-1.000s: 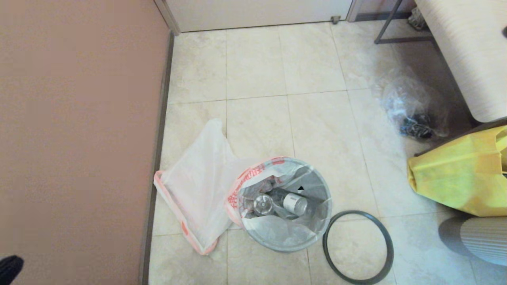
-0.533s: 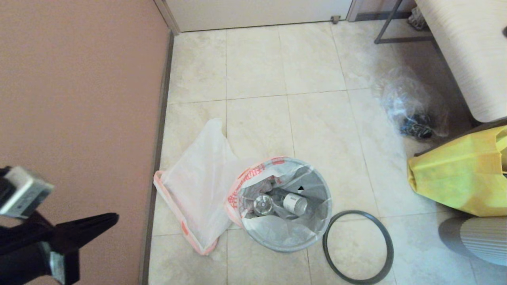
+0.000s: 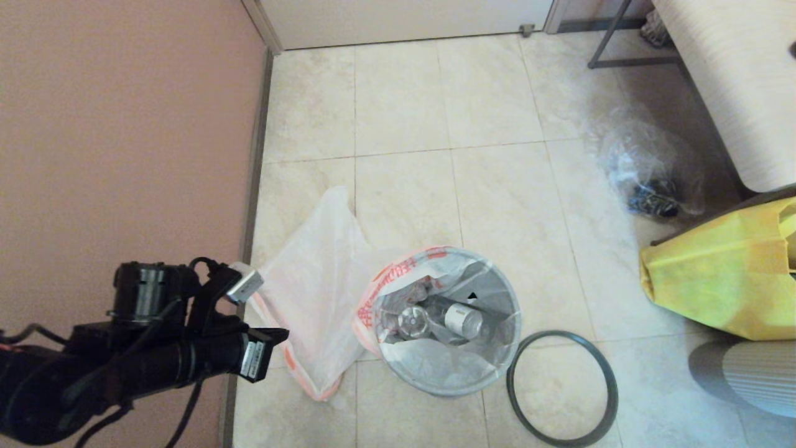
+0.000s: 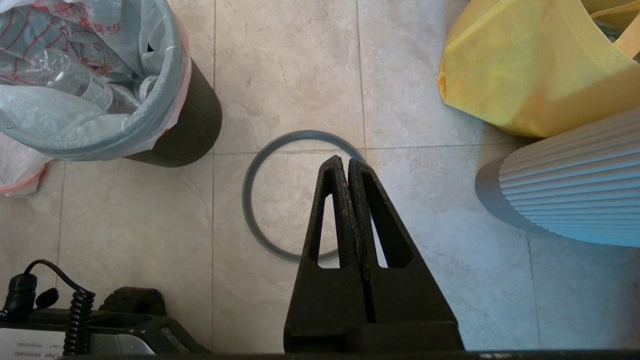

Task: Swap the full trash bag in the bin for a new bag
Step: Place the trash bag on the floor

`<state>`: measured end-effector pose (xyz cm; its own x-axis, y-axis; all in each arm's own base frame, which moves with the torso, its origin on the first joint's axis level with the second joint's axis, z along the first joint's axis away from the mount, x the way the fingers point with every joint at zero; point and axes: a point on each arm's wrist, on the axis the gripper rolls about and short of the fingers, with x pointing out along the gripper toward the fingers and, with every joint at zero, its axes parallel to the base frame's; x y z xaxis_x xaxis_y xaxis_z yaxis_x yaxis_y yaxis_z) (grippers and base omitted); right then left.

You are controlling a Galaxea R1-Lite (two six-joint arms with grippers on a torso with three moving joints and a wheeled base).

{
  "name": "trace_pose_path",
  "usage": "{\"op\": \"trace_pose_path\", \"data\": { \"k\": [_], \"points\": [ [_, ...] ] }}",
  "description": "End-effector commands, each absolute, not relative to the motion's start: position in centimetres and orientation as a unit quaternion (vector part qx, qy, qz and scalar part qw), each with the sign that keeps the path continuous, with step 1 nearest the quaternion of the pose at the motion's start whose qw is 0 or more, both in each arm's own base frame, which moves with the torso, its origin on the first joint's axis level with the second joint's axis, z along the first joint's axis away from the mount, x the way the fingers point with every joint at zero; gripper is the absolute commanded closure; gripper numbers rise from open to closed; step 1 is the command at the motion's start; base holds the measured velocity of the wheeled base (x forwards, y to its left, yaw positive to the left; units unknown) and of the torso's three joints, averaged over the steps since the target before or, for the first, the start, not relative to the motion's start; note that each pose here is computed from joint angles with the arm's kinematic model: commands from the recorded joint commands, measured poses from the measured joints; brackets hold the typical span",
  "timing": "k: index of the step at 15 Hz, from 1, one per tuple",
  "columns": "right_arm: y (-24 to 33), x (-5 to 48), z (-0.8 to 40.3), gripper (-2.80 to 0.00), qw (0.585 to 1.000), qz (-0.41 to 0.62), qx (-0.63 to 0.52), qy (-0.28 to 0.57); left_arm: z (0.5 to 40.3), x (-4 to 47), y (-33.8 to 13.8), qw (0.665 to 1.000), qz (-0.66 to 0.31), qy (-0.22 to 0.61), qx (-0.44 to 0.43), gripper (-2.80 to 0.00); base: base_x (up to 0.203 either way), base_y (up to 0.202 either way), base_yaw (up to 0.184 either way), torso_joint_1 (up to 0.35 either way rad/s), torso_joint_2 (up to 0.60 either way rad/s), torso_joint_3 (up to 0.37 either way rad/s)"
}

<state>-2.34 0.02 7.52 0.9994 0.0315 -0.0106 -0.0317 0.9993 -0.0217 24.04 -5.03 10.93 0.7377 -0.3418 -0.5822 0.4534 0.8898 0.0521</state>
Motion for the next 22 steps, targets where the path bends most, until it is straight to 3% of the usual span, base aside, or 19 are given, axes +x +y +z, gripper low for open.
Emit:
{"op": "trace_pose_path", "data": {
  "k": [1, 6, 7, 12, 21, 22],
  "points": [
    [0.0, -2.3, 7.5, 0.00, 1.000, 0.017, -0.011, 0.005, 6.8, 26.9, -6.5, 0.920, -0.223, 0.310, 0.096, 0.00, 0.000, 0.000, 0.000, 0.000, 0.00, 0.000],
    [0.0, -2.3, 7.5, 0.00, 1.000, 0.017, -0.011, 0.005, 3.1, 29.9, -10.5, 0.929, -0.244, 0.259, 0.104, 0.00, 0.000, 0.000, 0.000, 0.000, 0.00, 0.000],
    [0.0, -2.3, 7.5, 0.00, 1.000, 0.017, -0.011, 0.005, 3.1, 30.7, -10.9, 0.934, -0.240, 0.245, 0.104, -2.80, 0.000, 0.000, 0.000, 0.000, 0.00, 0.000],
    [0.0, -2.3, 7.5, 0.00, 1.000, 0.016, -0.011, 0.005, 3.8, 30.9, -10.7, 0.940, -0.235, 0.228, 0.093, -2.80, 0.000, 0.000, 0.000, 0.000, 0.00, 0.000],
    [0.0, -2.3, 7.5, 0.00, 1.000, 0.016, -0.011, 0.005, -1.1, 36.2, -12.9, 0.946, -0.252, 0.198, 0.049, -2.80, 0.000, 0.000, 0.000, 0.000, 0.00, 0.000],
    [0.0, -2.3, 7.5, 0.00, 1.000, 0.017, -0.011, 0.005, -1.0, 36.2, -12.9, 0.943, -0.265, 0.197, 0.038, 0.00, 0.000, 0.000, 0.000, 0.000, 0.00, 0.000]
  ]
}}
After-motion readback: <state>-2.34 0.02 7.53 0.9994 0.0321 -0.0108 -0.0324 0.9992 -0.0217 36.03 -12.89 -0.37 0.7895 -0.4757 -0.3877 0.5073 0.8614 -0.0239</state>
